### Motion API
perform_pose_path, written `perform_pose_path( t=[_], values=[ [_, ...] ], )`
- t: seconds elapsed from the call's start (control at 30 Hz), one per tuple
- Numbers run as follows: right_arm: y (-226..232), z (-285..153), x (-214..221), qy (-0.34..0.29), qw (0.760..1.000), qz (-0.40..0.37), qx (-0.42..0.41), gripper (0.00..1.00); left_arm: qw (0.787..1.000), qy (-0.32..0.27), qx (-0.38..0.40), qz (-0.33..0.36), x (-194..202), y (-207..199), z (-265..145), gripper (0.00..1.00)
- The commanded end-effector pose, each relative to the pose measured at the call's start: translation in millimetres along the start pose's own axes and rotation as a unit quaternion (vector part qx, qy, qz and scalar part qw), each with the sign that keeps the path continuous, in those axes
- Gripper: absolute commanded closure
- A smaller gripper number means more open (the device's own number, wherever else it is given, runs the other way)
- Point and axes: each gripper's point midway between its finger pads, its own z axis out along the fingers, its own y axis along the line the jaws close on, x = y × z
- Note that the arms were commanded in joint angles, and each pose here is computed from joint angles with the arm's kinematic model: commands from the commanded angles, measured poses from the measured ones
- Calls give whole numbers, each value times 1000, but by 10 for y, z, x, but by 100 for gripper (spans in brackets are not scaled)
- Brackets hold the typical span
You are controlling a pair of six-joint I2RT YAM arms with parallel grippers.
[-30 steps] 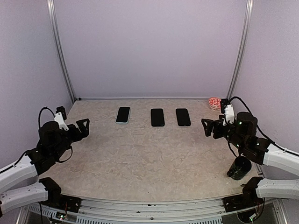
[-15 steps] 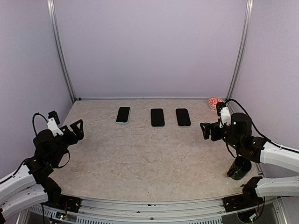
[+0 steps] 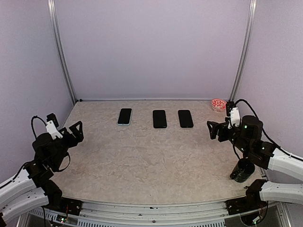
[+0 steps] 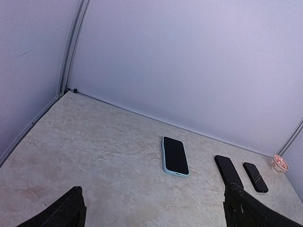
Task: Put the phone into the phone case
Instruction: Reset both arms
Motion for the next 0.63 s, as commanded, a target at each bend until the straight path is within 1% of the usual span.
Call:
perform_pose_path(
  t=[0.0, 0.6],
  values=[
    [-82, -56, 42, -7, 1000, 2, 13, 0, 1000, 1, -11, 7, 59, 66, -32, 1],
    [-67, -48, 89, 1, 1000, 3, 8, 0, 1000, 3, -11, 4, 82, 87, -60, 1]
  ],
)
